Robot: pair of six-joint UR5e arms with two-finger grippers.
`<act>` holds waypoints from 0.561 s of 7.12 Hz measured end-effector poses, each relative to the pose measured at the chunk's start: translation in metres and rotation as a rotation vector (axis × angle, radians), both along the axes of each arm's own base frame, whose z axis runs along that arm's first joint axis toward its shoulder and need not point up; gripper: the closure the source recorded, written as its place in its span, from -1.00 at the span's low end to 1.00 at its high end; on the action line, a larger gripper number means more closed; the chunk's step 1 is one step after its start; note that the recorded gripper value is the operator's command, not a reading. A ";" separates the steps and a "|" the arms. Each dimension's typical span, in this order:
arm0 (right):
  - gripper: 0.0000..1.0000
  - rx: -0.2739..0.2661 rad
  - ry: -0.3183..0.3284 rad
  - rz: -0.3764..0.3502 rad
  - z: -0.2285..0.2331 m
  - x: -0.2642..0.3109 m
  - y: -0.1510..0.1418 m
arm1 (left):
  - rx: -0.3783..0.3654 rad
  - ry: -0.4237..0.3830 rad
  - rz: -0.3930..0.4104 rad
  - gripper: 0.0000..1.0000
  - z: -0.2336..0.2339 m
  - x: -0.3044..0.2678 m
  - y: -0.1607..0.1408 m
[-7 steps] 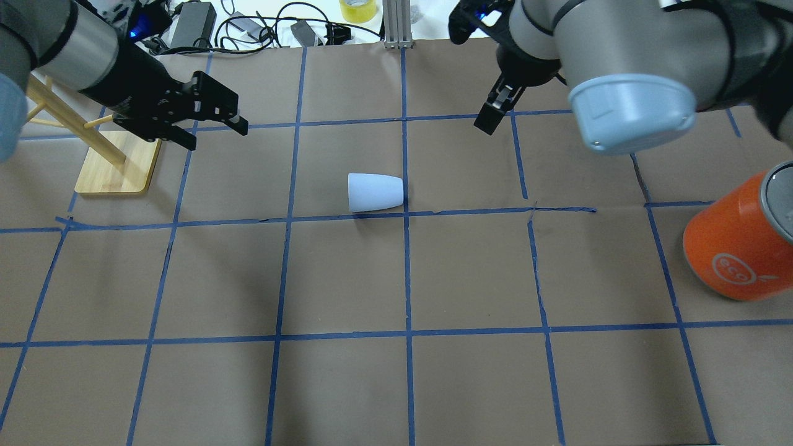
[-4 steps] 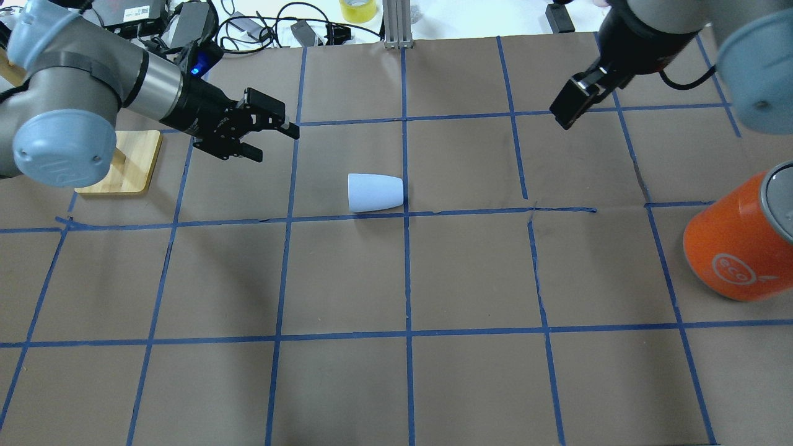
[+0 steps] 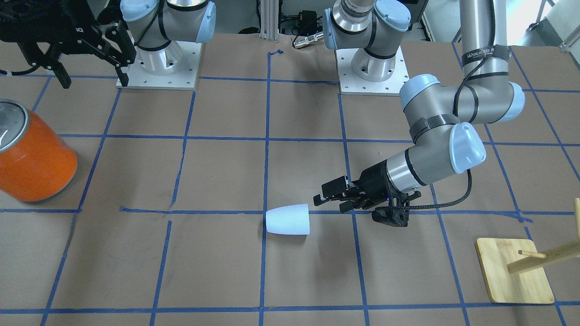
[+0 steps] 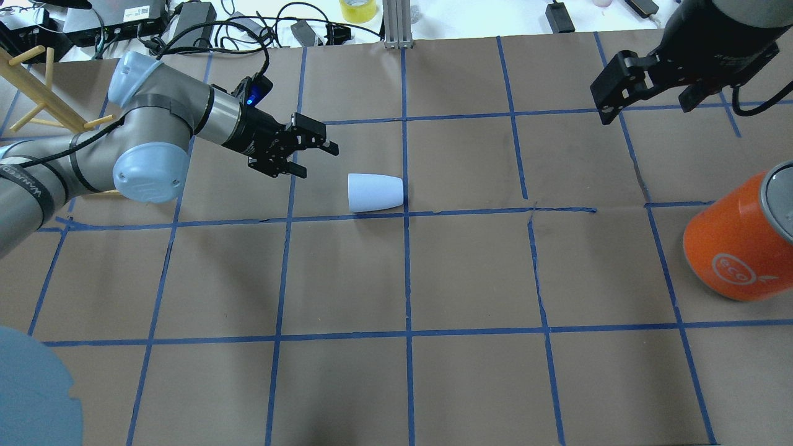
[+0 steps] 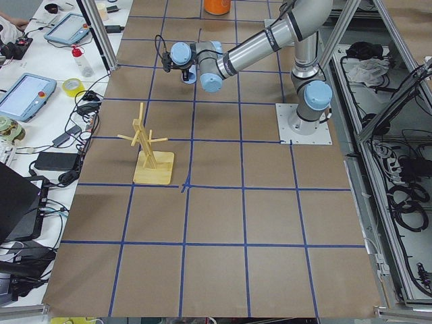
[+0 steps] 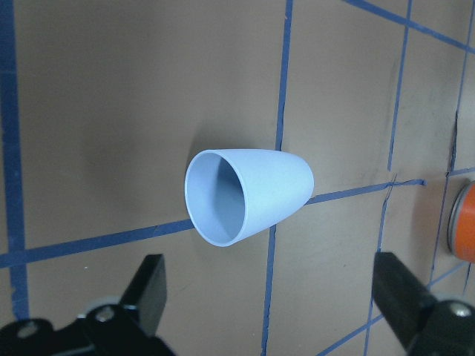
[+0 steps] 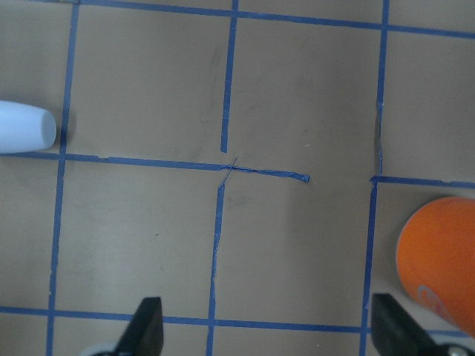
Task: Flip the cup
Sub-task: 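Close the left gripper on the rim of the lying cup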
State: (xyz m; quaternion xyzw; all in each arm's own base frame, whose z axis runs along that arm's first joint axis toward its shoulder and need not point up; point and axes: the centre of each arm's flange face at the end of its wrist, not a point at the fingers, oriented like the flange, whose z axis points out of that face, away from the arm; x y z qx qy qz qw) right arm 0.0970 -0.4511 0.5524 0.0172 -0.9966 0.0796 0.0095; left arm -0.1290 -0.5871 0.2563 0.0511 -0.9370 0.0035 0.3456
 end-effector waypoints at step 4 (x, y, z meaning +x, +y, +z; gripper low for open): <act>-1.00 0.001 -0.035 -0.135 -0.006 0.000 0.006 | 0.087 0.067 0.061 -1.00 -0.046 -0.023 -0.006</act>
